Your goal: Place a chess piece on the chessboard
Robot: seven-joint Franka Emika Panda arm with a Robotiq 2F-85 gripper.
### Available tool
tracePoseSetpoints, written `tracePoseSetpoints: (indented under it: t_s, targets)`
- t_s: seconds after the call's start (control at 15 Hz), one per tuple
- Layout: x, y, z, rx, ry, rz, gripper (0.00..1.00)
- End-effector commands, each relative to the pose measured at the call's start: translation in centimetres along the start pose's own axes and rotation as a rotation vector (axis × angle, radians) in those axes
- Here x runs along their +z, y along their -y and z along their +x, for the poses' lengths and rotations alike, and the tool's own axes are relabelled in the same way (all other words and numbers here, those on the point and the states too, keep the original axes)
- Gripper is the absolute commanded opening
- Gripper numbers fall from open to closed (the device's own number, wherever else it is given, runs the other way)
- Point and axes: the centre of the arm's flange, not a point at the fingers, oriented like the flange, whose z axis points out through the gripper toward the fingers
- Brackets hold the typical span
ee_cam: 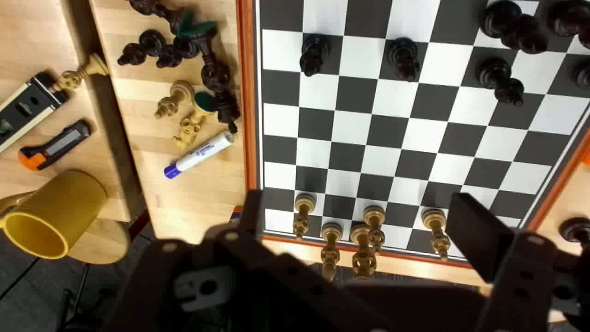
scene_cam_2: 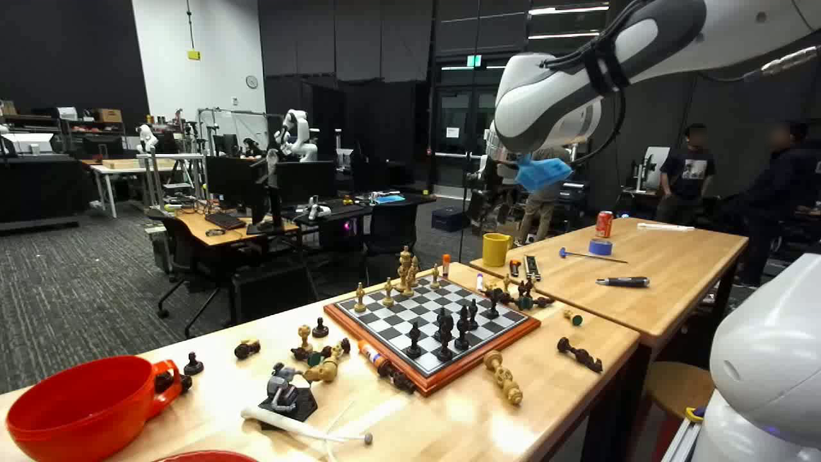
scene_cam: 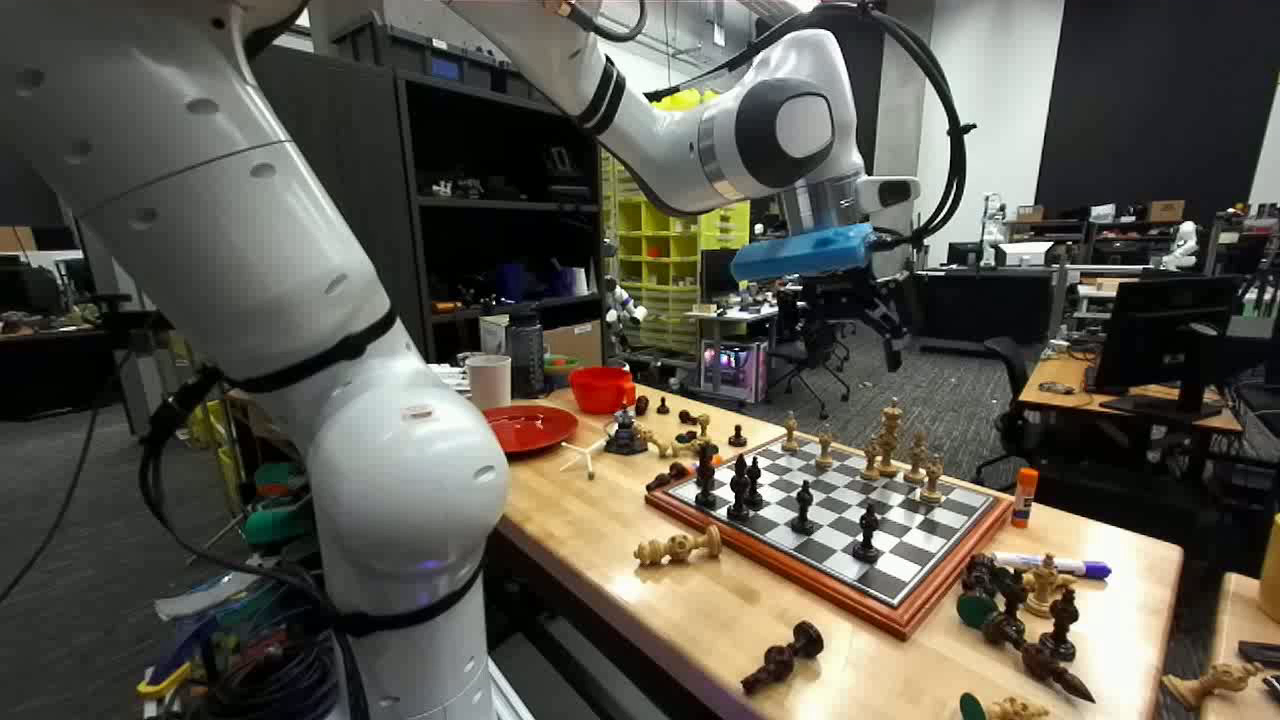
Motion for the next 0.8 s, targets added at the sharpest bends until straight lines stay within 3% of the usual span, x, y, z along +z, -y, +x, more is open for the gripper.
tracePoseSetpoints:
  t_s: [0.0,0.33,0.73]
  targets:
    - [0.0,0.0,0.0,0.0,0.0,0.0,1.0]
    - [0.0,0.0,0.0,0.0,0.0,0.0,1.0]
    - [3.8,-1.7,1.0,0.112,0.105,0.0,1.0]
